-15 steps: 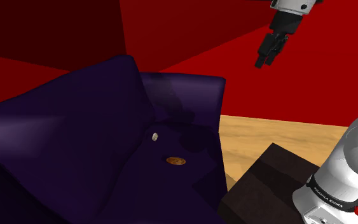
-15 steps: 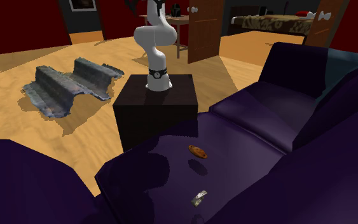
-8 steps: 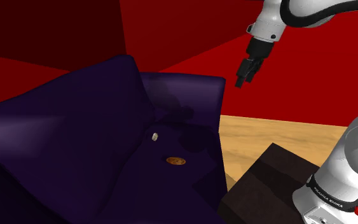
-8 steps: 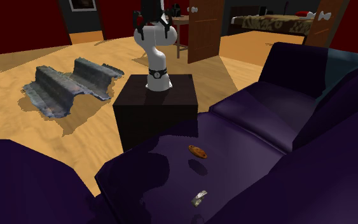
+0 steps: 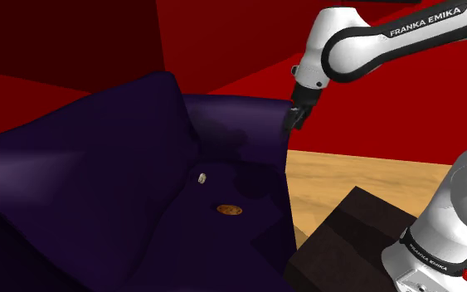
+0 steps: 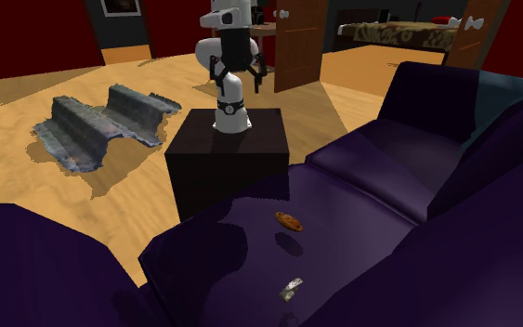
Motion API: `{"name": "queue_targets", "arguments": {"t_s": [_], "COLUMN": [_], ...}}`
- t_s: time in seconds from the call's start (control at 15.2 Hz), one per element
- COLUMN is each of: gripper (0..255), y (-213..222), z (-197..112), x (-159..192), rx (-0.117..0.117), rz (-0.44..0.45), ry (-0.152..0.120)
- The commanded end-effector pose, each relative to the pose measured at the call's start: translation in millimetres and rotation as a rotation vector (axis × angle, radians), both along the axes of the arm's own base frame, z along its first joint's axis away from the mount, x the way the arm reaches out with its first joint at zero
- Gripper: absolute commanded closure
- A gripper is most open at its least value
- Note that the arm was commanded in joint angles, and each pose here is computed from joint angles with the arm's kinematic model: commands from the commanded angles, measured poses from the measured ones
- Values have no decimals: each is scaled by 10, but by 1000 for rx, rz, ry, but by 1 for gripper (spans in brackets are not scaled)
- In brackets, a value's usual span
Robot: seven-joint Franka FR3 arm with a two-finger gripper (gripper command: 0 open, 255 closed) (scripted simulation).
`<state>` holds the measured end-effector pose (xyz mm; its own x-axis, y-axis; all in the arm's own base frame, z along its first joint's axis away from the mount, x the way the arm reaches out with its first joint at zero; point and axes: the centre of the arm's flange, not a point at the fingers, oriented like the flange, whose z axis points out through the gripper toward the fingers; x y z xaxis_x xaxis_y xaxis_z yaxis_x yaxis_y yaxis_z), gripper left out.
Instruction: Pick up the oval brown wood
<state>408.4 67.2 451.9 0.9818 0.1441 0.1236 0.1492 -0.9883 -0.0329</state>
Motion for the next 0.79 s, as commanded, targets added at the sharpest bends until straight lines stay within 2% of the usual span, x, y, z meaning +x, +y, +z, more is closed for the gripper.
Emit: {"name": "queue_targets", "arguments": {"t_s": [0.0,0.73], "gripper": [0,0], "y": [113,672], "z": [-214,-1457], "x": [93,650], "rx": [-4,-31], "rz": [16,102], "ry": [3,26]}}
